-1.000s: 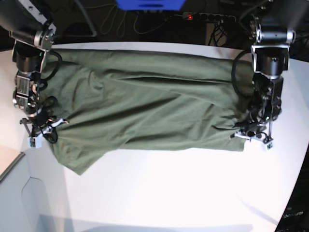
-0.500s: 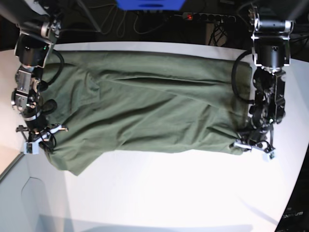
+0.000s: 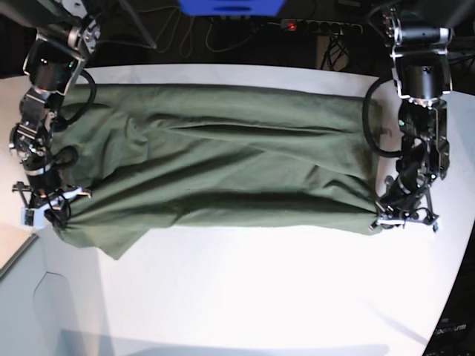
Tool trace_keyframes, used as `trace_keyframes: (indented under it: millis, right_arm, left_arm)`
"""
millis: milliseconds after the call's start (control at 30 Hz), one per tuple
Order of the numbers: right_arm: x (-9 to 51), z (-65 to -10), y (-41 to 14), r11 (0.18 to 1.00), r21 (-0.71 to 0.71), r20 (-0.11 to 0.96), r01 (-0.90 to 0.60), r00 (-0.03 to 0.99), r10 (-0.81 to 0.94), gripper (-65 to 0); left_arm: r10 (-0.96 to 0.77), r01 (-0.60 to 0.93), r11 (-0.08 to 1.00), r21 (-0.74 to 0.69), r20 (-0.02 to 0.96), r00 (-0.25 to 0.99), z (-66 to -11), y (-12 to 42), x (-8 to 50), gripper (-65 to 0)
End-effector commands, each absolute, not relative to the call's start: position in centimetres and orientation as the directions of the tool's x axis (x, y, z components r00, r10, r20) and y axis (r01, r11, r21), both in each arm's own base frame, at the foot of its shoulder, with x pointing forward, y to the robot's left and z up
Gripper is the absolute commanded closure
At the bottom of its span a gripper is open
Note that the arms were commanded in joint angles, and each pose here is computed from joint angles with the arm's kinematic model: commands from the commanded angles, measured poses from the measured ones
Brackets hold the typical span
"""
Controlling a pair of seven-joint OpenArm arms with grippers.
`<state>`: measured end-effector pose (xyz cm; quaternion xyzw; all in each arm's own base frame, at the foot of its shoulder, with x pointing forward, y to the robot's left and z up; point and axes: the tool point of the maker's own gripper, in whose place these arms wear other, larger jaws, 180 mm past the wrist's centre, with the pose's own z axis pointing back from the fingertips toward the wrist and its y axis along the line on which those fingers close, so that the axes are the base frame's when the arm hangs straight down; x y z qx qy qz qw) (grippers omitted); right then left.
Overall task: Layout the t-shirt on the table in an organized manner, then fold the t-shirt properly
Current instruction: 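Hold the folded shirt ends with both grippers and pull them apart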
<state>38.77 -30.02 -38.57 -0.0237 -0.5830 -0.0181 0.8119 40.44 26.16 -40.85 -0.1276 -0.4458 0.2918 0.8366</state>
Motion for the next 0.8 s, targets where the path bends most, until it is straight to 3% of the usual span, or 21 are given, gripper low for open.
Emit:
trace_keyframes:
  millis: [0,400,767]
  right_arm:
    - [40.2,-35.7,-30.4,0.998,-0.025,0.973,0.051,0.231,0.012,0.0]
    - [40.1,-35.2,-30.3,0.998,-0.032,0.976,0.053,0.215,0.020,0.0]
    - [39.2,-35.3,-32.4,0.994,-0.022,0.976,0.111,0.220,-0.003,0.0]
  left_arm:
    - [0.593,-0.351,0.803,-0.482,0.709,0.382,-38.7,27.1,41.7,0.0]
    - [0.561,-0.245,0.828,-0.505,0.742,0.366,-33.9,25.1,42.5,0.0]
    - [0.553,-0.244,0.833,-0.496,0.741,0.381,-34.7,24.8,41.2,0.0]
